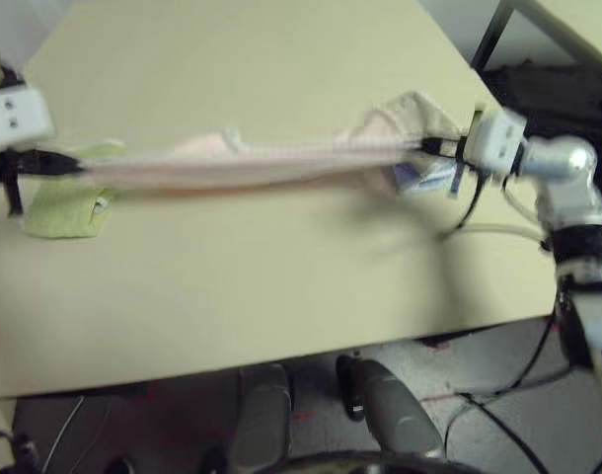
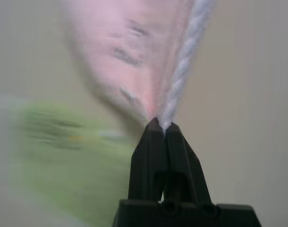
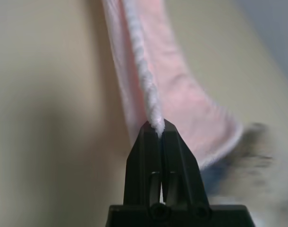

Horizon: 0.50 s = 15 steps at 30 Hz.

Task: Fold the towel and set it aside.

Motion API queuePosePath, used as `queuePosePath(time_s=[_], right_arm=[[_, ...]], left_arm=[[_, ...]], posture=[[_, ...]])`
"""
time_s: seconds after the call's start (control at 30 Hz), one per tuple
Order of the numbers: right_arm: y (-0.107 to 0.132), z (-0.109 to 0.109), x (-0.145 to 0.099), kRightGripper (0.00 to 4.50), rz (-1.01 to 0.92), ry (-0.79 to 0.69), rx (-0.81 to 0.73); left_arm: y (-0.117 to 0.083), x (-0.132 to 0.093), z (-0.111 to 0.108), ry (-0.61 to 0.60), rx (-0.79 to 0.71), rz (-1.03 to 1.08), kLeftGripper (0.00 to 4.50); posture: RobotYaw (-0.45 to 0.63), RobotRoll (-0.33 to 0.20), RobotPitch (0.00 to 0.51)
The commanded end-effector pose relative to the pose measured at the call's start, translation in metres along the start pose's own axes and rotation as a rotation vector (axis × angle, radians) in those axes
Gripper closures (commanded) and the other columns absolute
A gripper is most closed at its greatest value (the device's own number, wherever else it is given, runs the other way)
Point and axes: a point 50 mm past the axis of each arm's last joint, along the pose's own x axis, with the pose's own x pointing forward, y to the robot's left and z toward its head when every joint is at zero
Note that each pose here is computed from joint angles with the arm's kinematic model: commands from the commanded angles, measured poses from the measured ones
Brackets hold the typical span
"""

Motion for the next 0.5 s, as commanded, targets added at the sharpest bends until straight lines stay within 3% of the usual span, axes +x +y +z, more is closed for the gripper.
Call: queuePosePath(time_s=[0.03,0.27,0.5], right_arm=[[0.008,0.007,-0.011,4.5,0.025,0.016,-0.034],[0.033,-0.001,-0.019,4.5,0.095,0.046,-0.031],[0.06,-0.01,-0.027,4.5,0.184,0.101,0.017]], left_arm=[[-0.016,-0.016,0.001,-0.031,0.013,-0.007,4.49],[-0.054,-0.01,0.003,-0.128,-0.029,-0.098,4.49],[-0.088,0.006,0.005,-0.147,-0.071,-0.133,4.49]], posture=[[0.0,0.0,0.219],[0.01,0.0,0.22],[0.01,0.0,0.218]])
